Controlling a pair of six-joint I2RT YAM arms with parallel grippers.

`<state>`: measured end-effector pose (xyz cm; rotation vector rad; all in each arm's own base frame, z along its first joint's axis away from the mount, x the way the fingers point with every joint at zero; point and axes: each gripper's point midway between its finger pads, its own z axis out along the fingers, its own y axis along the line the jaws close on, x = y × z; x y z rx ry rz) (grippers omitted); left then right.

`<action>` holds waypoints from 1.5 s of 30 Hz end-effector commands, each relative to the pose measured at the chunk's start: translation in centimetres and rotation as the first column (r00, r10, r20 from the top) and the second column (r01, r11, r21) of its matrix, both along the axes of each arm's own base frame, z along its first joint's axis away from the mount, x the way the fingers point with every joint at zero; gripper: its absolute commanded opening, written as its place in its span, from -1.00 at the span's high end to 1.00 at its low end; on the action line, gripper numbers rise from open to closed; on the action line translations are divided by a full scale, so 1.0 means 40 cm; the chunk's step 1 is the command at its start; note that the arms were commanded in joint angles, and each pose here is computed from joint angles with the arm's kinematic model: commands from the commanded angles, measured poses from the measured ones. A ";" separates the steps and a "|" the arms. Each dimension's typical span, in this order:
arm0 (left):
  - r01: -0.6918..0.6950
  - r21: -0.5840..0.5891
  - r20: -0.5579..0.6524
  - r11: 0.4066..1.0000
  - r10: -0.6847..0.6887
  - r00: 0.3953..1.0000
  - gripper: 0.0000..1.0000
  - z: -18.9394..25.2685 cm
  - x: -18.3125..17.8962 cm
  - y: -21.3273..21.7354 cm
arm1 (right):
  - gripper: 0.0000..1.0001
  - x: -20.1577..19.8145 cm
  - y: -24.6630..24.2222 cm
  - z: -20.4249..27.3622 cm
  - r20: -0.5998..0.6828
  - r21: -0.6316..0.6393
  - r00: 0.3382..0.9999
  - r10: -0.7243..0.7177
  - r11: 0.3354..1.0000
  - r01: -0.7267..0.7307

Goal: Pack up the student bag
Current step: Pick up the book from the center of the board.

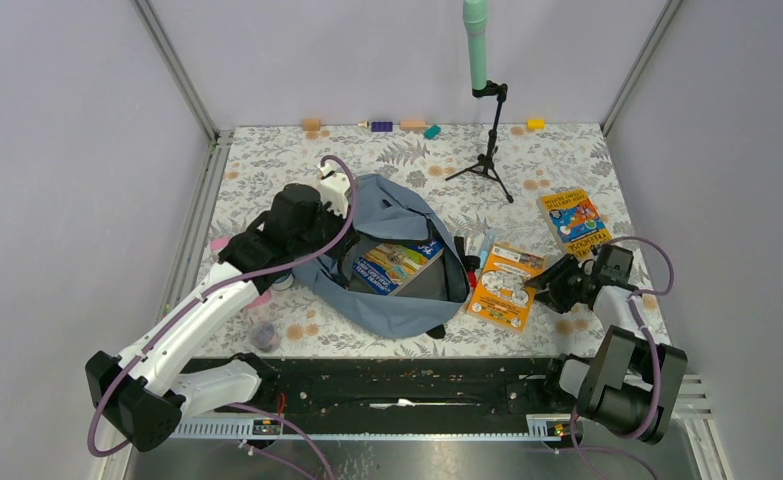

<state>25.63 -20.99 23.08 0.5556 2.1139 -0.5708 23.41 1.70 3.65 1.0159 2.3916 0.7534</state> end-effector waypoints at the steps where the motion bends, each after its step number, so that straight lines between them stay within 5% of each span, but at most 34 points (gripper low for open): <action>1: 0.011 -0.079 0.090 0.997 -0.004 0.996 1.00 0.088 0.029 -0.023 | -0.03 -0.019 0.042 -0.018 -0.030 0.054 0.998 0.048 0.997 -0.046; 14: 0.012 -0.080 0.087 0.997 -0.005 0.996 1.00 0.087 0.031 -0.023 | -0.19 0.015 0.092 0.003 0.029 0.086 0.997 0.075 0.993 -0.077; 21: 0.009 -0.079 0.085 0.997 -0.002 0.996 1.00 0.085 0.032 -0.021 | 0.56 0.026 0.108 0.007 0.054 0.119 0.994 0.095 0.988 -0.101; 28: 0.009 -0.075 0.083 0.997 -0.002 0.997 1.00 0.081 0.034 -0.021 | 1.00 0.051 0.124 0.066 0.145 0.126 0.984 0.106 0.984 -0.124; 32: 0.028 -0.069 0.084 0.997 -0.022 0.996 0.98 0.078 0.030 -0.025 | 1.00 0.065 0.141 0.098 0.201 0.153 0.973 0.113 0.978 -0.145; 33: 0.035 -0.069 0.086 0.997 -0.029 0.996 0.75 0.078 0.029 -0.026 | 1.00 0.071 0.144 0.109 0.221 0.159 0.969 0.112 0.976 -0.149; 35: 0.052 -0.067 0.099 0.996 -0.046 0.994 -0.19 0.083 0.026 -0.029 | 1.00 0.076 0.146 0.127 0.243 0.162 0.964 0.105 0.976 -0.148; 37: 0.062 -0.074 0.127 0.995 -0.052 0.991 -0.83 0.095 0.026 -0.030 | 1.00 0.081 0.145 0.142 0.257 0.150 0.961 0.105 0.978 -0.147; 39: 0.078 -0.088 0.164 0.993 -0.063 0.985 -0.98 0.111 0.023 -0.036 | 1.00 0.084 0.148 0.154 0.261 0.135 0.958 0.120 0.978 -0.160; 45: 0.169 -0.164 0.227 0.972 -0.130 0.965 -0.98 0.148 -0.044 -0.149 | 1.00 0.086 0.162 0.144 0.249 0.108 0.956 0.156 0.976 -0.187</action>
